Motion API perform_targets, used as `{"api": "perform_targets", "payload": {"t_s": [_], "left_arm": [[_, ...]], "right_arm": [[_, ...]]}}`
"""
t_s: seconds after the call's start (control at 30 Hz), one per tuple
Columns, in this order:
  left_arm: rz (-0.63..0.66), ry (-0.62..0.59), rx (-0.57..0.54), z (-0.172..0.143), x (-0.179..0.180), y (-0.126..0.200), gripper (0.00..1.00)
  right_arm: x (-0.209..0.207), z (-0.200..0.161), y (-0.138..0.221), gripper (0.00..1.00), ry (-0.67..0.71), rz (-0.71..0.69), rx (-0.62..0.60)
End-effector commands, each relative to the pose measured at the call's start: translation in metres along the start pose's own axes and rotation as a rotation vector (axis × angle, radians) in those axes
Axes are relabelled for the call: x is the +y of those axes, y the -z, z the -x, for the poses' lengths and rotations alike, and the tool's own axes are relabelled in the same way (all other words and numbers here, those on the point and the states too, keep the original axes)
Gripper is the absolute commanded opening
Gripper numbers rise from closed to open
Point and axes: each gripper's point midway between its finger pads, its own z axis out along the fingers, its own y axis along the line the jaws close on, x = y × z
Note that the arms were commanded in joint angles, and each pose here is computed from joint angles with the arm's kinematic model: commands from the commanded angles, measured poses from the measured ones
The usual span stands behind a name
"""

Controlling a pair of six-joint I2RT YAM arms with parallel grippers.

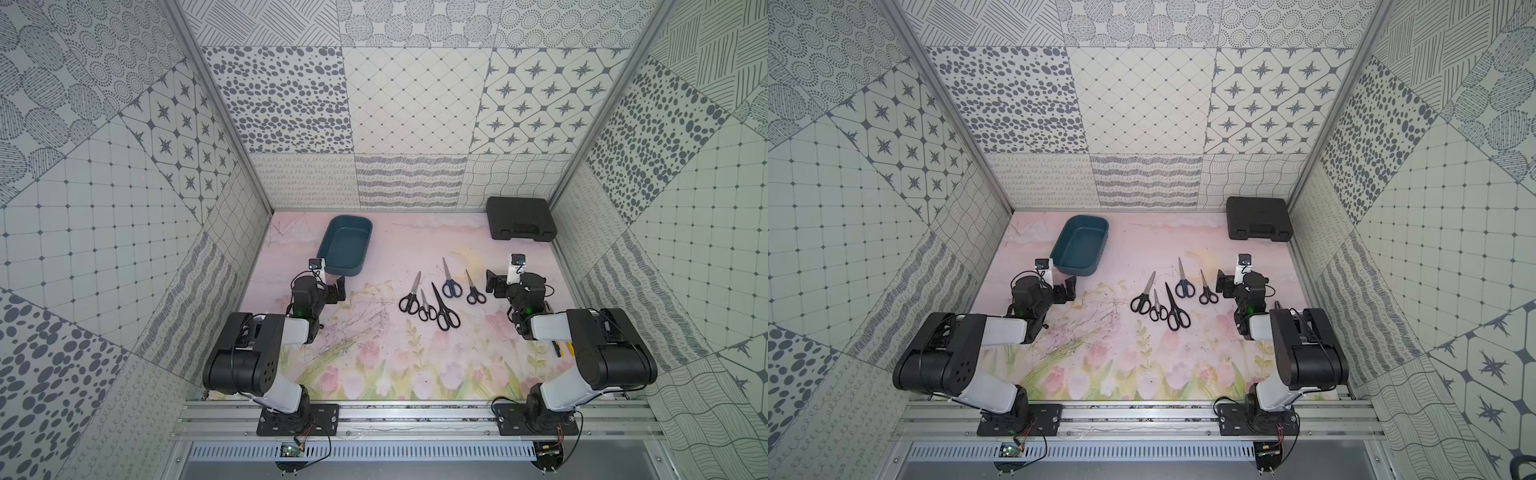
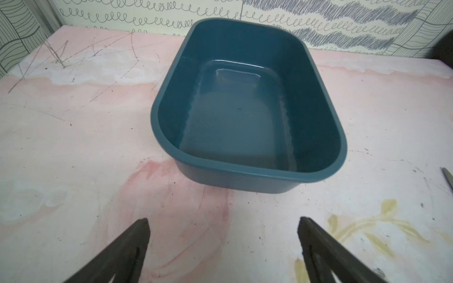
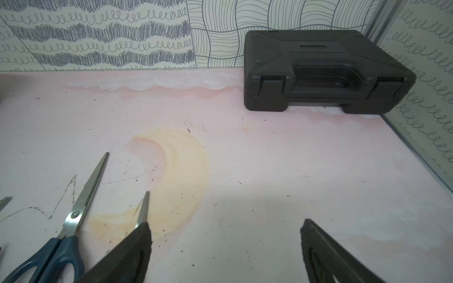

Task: Put the scissors into the storage box
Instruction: Move the storage box to the center of the board.

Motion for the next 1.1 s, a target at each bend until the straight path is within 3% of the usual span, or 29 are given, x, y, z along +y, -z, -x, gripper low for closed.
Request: {"api": "perform_targets", "payload": {"t_s": [0.0,0.77,0.87,0.97,1.07], "left_arm": [[0.000,-0.007,0.002,0.001,-0.001,-0.002,0.99],[0.036,-0.006,0.001,0.008,0.004,-0.001,0.96],[0.127,0.000,0.014,0.057,0.003,0.023,0.90],[0.127,0.142,-0.005,0.116,-0.001,0.054,0.91],[0.102,0.234,0.242,0.137,-0.004,0.047,0.85]], "right_arm": [[0.000,0.014,0.001,0.97,-0.002,0.002,-0.045],[-0.002,0.014,0.001,0.97,-0.023,0.021,-0.044],[-0.007,0.049,0.011,0.96,-0.002,-0.063,-0.043],[0.019,0.110,0.039,0.96,-0.003,-0.021,-0.097],[0.073,0.145,0.051,0.94,0.025,0.106,-0.058]]}}
